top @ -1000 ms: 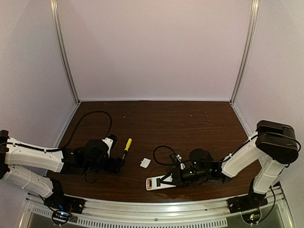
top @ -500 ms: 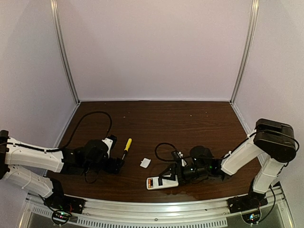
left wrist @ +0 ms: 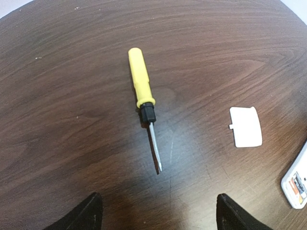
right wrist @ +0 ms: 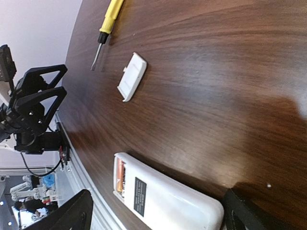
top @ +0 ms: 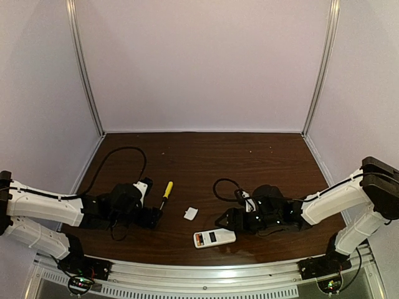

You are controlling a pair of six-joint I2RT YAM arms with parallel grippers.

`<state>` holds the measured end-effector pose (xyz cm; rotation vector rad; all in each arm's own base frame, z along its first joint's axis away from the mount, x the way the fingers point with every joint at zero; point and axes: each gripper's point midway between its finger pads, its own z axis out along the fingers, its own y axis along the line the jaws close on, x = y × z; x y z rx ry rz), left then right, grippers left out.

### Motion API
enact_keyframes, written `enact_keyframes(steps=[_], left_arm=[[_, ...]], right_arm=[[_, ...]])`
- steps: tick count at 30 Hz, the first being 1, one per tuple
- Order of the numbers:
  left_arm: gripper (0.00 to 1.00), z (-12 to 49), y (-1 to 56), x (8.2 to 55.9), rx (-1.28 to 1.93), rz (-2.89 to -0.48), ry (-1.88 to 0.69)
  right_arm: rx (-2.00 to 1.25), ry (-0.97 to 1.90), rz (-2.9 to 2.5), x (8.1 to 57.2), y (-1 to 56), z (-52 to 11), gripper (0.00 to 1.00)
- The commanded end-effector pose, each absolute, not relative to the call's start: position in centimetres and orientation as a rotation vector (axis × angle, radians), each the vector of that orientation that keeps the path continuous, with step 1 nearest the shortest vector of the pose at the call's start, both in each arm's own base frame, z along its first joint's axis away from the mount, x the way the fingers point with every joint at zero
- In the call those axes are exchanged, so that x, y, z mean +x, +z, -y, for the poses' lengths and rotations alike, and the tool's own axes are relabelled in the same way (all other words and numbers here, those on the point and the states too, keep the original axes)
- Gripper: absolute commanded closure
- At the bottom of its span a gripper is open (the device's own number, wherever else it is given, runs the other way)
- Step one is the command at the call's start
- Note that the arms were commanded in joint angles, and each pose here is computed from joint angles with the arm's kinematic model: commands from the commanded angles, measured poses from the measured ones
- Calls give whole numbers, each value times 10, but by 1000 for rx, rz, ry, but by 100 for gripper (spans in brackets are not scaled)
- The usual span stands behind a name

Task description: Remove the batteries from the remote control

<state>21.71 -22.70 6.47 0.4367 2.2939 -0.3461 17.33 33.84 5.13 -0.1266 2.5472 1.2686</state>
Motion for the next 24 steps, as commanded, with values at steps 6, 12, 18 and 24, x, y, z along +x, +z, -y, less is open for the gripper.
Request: enact_keyframes(steps=[6,12,18,24], left_arm=[[17,226,56,219,440,-2318,-352],[23,243,58,226,468,-2311,-393],[32,253,48,240,485,-2347,-344],[42,255,33,253,483,-2395,-258]], right_arm=[[-111,740,-2639,185,19,-271,0],[-111,619,-2593,192,32,-250,0],[-110,606,-2537,196,47,-244,0],[-117,606,-2515,196,54,-240,0]])
